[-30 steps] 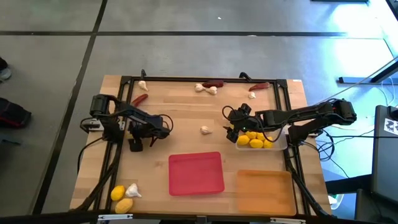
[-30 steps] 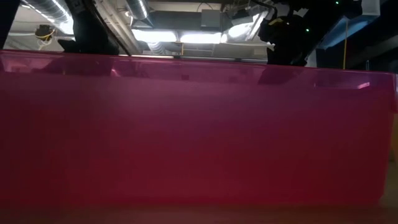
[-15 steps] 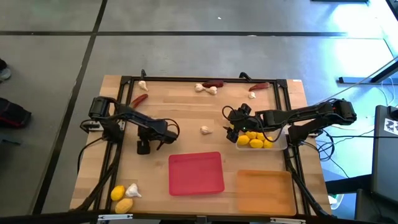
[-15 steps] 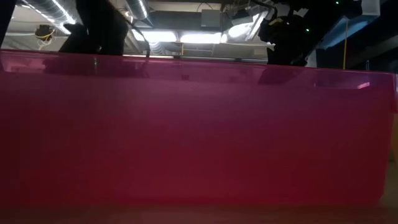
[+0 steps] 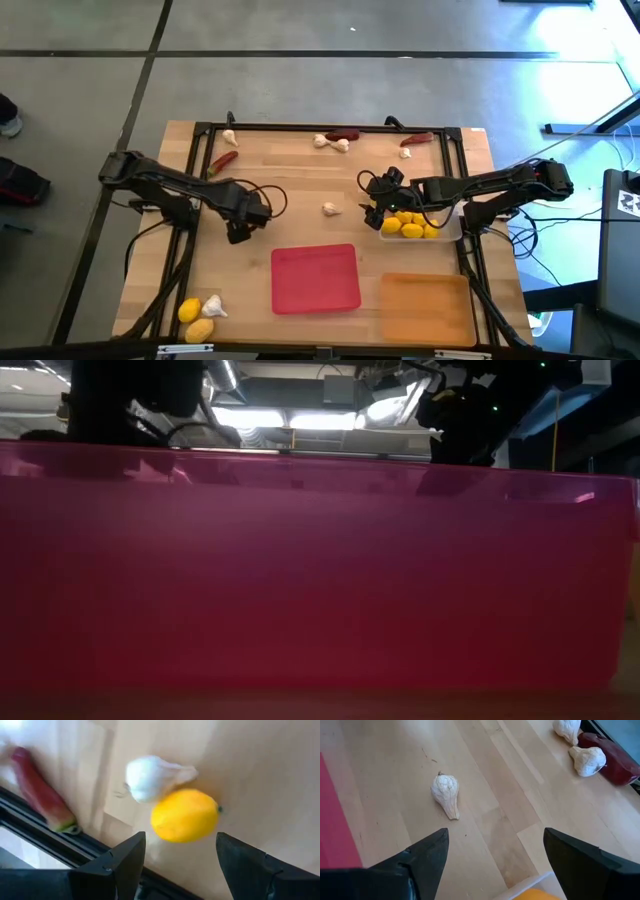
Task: Sort produce into baskets
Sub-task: Put the yellow lemon into the transparent bin
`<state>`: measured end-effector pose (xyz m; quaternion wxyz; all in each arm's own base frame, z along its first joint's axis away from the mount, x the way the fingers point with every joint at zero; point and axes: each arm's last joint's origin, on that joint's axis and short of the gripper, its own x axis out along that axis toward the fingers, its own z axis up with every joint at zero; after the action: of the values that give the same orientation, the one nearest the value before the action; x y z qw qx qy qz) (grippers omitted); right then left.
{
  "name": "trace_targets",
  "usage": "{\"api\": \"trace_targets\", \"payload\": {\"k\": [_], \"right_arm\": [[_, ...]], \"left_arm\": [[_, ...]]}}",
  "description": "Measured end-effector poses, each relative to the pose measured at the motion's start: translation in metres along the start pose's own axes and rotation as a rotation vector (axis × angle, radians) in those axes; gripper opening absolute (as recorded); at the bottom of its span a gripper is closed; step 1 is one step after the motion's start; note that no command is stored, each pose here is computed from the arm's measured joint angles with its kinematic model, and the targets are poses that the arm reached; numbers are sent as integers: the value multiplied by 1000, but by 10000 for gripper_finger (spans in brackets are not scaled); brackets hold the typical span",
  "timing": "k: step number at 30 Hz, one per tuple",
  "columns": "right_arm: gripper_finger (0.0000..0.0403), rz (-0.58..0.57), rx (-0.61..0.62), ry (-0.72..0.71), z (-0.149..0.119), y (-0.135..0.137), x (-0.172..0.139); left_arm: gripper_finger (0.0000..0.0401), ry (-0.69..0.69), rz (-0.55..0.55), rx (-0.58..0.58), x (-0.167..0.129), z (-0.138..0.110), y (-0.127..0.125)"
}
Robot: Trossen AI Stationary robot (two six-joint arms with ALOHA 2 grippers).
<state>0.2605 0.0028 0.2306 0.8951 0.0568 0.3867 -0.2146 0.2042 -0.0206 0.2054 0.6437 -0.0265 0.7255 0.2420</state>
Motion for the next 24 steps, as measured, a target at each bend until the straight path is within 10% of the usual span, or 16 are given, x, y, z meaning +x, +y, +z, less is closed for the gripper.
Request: {"api": "trace_targets", "payload": {"k": [24], "right_arm": [[319, 25, 0, 8, 0, 1, 0]], "left_arm": [[237, -98, 30, 397, 27, -28, -12]]}}
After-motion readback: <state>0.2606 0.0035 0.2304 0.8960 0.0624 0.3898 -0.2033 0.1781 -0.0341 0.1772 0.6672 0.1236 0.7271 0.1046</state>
